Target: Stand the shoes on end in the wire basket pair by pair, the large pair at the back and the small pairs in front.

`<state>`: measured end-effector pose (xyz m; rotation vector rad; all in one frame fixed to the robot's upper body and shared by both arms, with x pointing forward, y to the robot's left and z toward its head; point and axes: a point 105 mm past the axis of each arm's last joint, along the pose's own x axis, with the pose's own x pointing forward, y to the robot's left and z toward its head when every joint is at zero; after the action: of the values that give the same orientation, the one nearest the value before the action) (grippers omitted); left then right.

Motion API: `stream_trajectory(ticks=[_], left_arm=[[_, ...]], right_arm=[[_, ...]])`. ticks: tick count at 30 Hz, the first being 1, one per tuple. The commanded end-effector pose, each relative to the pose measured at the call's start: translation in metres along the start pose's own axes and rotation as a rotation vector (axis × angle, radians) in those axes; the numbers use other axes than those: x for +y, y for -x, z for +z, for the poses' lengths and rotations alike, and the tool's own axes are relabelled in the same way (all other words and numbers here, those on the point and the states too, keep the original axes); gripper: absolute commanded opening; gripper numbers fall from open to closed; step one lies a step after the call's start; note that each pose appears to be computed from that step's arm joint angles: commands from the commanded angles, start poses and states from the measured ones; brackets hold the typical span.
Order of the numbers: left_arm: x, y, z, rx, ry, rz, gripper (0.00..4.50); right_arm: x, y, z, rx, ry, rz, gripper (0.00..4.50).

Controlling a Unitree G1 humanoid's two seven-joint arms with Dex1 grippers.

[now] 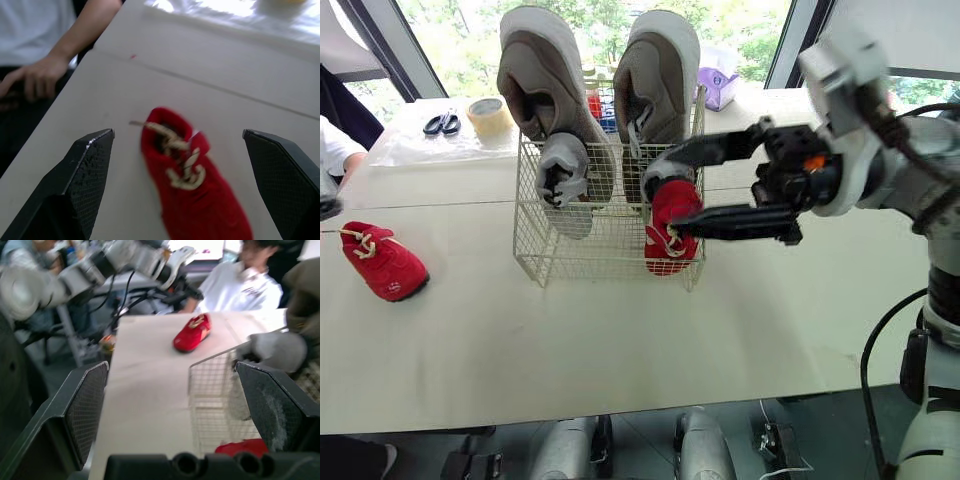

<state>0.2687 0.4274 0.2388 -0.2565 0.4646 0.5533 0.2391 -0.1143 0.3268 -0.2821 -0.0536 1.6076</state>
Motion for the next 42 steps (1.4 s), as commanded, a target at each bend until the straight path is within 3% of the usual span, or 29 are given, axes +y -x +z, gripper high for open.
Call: stream_trajectory(ticks=[1,7,14,18,24,31,33,35,36,40,42], left_arm=[[0.014,0.011,0.013,0.03,0.102,0.066,4.26],[0.012,-0.009,0.006,0.114,0.173,0.094,4.26],[0.007,-0.05,-0.024,0.222,0.203,0.129,4.26],[-0.004,-0.081,-0.041,0.214,0.167,0.118,3.14],[-0.017,-0.08,-0.031,0.208,0.145,0.063,0.07],[-0.034,-0.049,0.01,0.148,0.193,-0.062,0.03],[-0.052,-0.022,0.04,-0.046,0.104,-0.16,0.03],[-0.083,0.046,0.076,-0.549,-0.056,-0.298,0.03],[-0.096,0.078,0.072,-0.695,-0.064,-0.394,0.03],[-0.127,0.142,0.04,-0.948,0.016,-0.648,0.03],[-0.143,0.155,0.024,-0.982,0.002,-0.696,0.03]], right_arm=[[-0.004,0.004,0.006,0.032,0.087,0.006,4.48],[-0.005,0.003,-0.002,0.044,0.083,0.005,4.48],[0.0,0.005,-0.001,0.042,0.081,-0.041,4.48],[0.001,0.008,0.0,0.044,0.079,-0.093,4.5],[0.003,0.014,0.001,0.055,0.058,-0.133,4.5],[-0.004,0.021,-0.003,0.059,0.031,-0.157,4.5],[-0.009,0.025,0.0,0.044,0.02,-0.171,4.5],[-0.015,0.03,0.0,0.029,-0.001,-0.186,4.5],[-0.017,0.031,0.0,0.025,-0.01,-0.19,4.5],[-0.026,0.032,-0.003,0.003,-0.046,-0.185,4.5],[-0.029,0.032,-0.004,-0.006,-0.07,-0.178,4.5]])
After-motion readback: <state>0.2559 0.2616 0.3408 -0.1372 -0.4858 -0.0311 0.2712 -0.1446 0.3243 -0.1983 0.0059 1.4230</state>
